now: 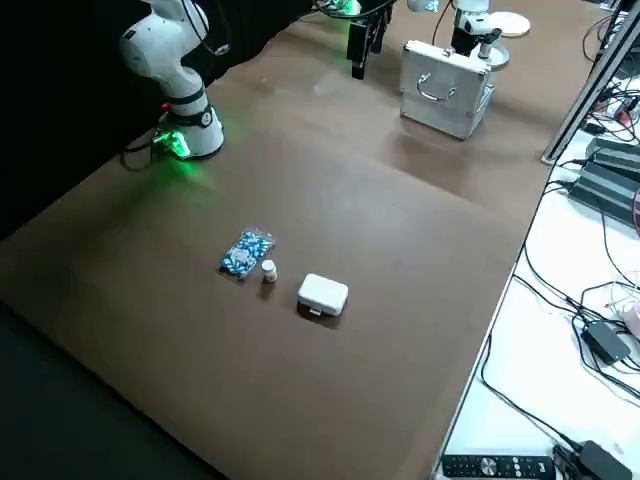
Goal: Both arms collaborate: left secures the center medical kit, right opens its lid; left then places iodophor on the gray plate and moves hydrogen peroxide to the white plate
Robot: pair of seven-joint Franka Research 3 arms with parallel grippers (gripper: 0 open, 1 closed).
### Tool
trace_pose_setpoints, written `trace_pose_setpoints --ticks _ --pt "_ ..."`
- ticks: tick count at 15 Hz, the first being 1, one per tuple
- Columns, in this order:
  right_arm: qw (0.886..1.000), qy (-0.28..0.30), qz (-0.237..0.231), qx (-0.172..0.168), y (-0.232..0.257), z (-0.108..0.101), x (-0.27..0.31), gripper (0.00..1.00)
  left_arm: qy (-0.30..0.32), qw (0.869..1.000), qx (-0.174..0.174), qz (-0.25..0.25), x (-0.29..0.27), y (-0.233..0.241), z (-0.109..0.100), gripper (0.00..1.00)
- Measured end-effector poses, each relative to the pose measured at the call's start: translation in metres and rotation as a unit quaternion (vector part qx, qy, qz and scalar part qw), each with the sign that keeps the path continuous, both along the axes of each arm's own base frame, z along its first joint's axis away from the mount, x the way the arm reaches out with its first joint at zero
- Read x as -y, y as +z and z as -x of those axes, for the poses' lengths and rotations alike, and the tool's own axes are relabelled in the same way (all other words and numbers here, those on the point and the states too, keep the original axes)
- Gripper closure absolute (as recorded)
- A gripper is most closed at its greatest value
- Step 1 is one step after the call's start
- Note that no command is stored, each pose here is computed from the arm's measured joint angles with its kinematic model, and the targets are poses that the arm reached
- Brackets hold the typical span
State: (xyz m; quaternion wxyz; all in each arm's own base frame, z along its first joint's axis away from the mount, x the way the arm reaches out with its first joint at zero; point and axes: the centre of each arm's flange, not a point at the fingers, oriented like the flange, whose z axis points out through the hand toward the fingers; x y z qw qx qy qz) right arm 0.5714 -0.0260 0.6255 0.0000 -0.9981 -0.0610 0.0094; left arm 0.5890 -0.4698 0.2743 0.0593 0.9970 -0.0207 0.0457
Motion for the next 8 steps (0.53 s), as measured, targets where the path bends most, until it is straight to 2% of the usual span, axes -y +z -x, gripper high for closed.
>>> trace_pose_setpoints --ticks 4,8 --pt "1.0 0.0 0.001 0.005 0.0009 -0.0011 0.0 0.01 0.001 1.0 0.001 0.0 -0.0005 0.0 -0.0008 0.52" --pt "1.0 0.001 0.007 0.013 0.0024 -0.0029 0.0007 0.01 0.002 1.0 0.003 -0.003 -0.0021 0.0 -0.0029 0.57"
